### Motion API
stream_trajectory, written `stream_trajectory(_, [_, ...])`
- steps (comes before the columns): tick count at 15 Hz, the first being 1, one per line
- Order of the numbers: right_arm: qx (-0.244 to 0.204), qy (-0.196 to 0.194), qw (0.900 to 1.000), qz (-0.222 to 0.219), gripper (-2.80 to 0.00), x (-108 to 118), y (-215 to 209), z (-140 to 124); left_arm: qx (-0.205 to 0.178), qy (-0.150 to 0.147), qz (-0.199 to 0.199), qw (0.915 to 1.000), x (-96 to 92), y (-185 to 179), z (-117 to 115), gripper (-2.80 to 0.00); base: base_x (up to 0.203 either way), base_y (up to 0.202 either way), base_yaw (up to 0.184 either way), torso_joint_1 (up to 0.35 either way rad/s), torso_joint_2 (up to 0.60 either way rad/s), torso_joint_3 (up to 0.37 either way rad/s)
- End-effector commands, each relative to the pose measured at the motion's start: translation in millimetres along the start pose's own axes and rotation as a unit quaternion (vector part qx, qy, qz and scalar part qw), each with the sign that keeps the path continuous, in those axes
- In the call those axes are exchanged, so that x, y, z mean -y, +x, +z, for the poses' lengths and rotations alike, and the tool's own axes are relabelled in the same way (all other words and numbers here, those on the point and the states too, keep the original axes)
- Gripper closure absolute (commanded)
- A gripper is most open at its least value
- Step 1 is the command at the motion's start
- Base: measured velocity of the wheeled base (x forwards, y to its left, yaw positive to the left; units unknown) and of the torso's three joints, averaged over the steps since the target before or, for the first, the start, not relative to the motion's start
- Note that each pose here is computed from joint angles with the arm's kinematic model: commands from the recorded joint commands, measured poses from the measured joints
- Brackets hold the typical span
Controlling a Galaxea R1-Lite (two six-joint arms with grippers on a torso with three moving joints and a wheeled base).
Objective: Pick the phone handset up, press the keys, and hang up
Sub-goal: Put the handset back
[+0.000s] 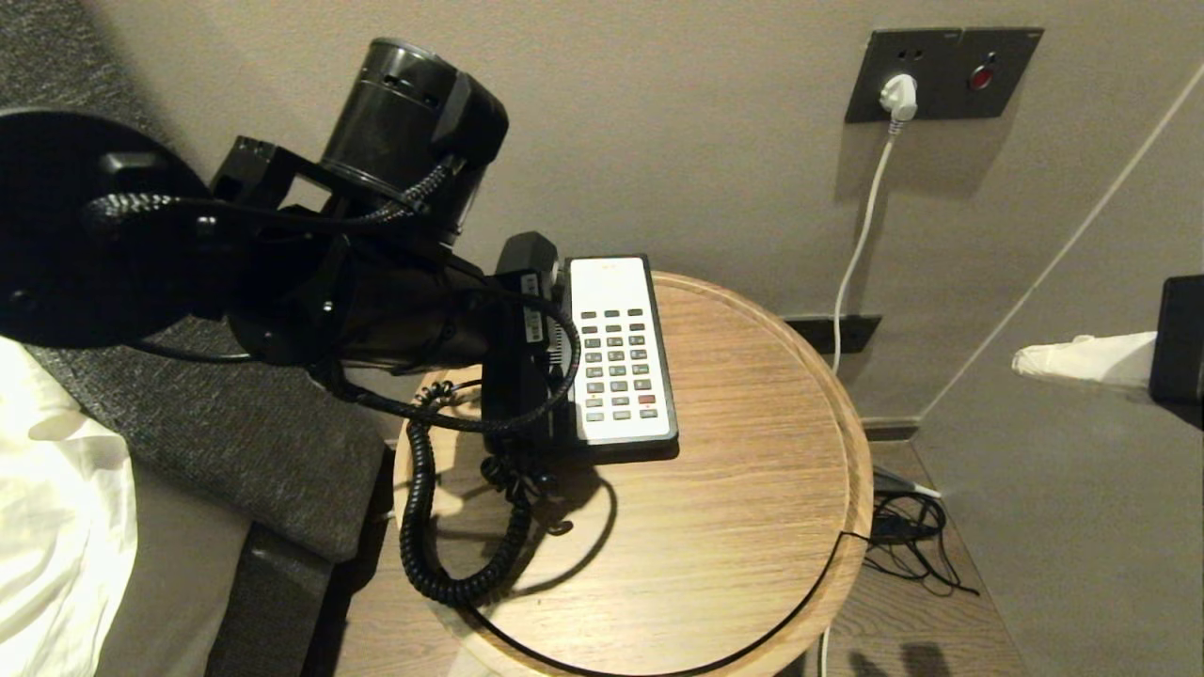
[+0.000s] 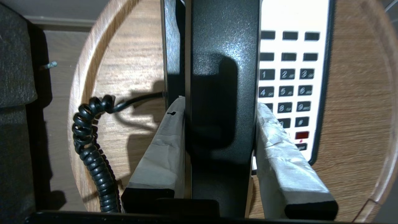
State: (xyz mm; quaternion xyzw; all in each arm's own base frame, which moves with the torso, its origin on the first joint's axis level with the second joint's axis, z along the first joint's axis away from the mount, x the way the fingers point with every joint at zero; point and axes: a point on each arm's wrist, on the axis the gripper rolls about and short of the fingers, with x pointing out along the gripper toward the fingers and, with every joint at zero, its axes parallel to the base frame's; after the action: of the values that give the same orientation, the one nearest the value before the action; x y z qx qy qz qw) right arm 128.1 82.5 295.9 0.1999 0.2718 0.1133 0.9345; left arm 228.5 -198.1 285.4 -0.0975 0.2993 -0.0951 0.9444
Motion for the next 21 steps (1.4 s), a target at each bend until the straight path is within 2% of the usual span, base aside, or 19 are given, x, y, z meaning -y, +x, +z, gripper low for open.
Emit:
stream_trajectory(1, [-0.002,0.001,1.0,0.0,0.0,2,-1,-2,-0.006,0.003,0.004,1.0,1.6,4,-3,0.0,0.0,0.0,0.0,0.0,0.0,0.0])
stream_trajectory(3, [-0.003,0.001,1.0,0.001,0.0,2,-1,-3,-0.011,0.012,0.007,0.9998,2.9,10,-5,0.0,0.0,0.0,0.0,0.0,0.0,0.0])
stream_trajectory(11, [-0.01,-0.001,1.0,-0.004,0.0,10,-4,-12,0.006,0.014,0.036,0.9992,10.0,25,0,0.0,0.0,0.0,0.0,0.0,0.0,0.0])
stream_trajectory(21, [-0.01,-0.001,1.0,-0.002,0.0,14,-10,-17,-0.001,0.016,0.045,0.9989,12.1,40,-1,0.0,0.0,0.0,0.0,0.0,0.0,0.0])
